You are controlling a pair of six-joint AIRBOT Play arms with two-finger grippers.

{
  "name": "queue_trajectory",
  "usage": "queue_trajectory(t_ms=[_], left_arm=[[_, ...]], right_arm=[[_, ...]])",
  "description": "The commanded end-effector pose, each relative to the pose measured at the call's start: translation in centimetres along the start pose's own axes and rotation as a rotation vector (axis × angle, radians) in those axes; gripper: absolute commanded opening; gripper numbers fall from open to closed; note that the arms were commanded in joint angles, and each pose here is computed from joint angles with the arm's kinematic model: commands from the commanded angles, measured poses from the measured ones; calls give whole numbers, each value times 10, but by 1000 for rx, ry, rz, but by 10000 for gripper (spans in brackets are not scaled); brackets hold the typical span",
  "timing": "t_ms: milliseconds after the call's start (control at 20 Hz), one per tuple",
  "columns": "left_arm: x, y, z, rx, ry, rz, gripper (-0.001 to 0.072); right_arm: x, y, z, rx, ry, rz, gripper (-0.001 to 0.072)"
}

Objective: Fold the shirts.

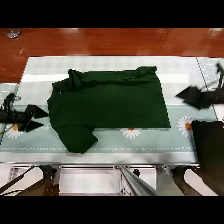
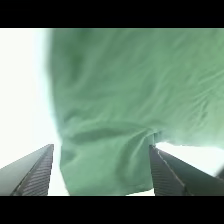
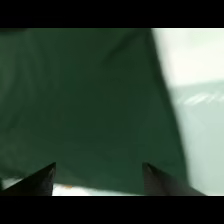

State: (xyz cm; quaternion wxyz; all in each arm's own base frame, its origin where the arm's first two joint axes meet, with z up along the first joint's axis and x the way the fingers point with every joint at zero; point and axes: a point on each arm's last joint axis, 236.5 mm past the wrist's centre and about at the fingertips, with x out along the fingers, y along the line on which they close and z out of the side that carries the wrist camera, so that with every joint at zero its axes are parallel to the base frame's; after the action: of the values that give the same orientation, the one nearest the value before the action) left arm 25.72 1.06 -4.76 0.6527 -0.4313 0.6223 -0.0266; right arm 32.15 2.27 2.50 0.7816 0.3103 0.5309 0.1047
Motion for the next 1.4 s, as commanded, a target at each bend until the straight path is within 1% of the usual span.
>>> queue_trajectory(t_ms=[0,100,250,500,650,700,750,800,850,900,1000,1100,1250,1350], left_arm=[[9,20,-20,-158,-27,-124,699],[15,25,-19,-172,-25,-118,699],[27,18,-19,-112,-1,-123,699],[52,4,-15,-29,23,-147,699],[64,-3,-14,-30,38,-155,697],[65,-4,-14,-28,41,-155,695],[64,-4,-13,-26,39,-155,676],[63,-5,-12,-21,38,-155,486],[62,-7,-13,-3,43,-164,131],[62,-11,-16,39,53,-173,25],[62,-13,-19,61,66,-180,25],[62,-13,-20,63,68,-182,26],[62,-13,-20,64,67,-181,26],[62,-13,-19,64,66,-181,26]], right_arm=[[25,8,-74,108,-46,144,622],[31,10,-98,129,-20,170,621],[32,11,-111,133,7,181,622],[30,21,-104,164,-16,224,622],[30,21,-103,175,-16,227,622],[28,17,-99,182,-26,207,622],[23,7,-90,185,-55,167,622],[15,-6,-77,195,-97,118,622],[7,-20,-67,208,-135,67,622],[0,-38,-60,231,-165,5,622],[-5,-74,-68,287,-156,-122,622],[0,-92,-94,312,-72,-203,622],[24,-82,-133,323,55,-175,621],[31,-82,-136,296,62,-189,621]])
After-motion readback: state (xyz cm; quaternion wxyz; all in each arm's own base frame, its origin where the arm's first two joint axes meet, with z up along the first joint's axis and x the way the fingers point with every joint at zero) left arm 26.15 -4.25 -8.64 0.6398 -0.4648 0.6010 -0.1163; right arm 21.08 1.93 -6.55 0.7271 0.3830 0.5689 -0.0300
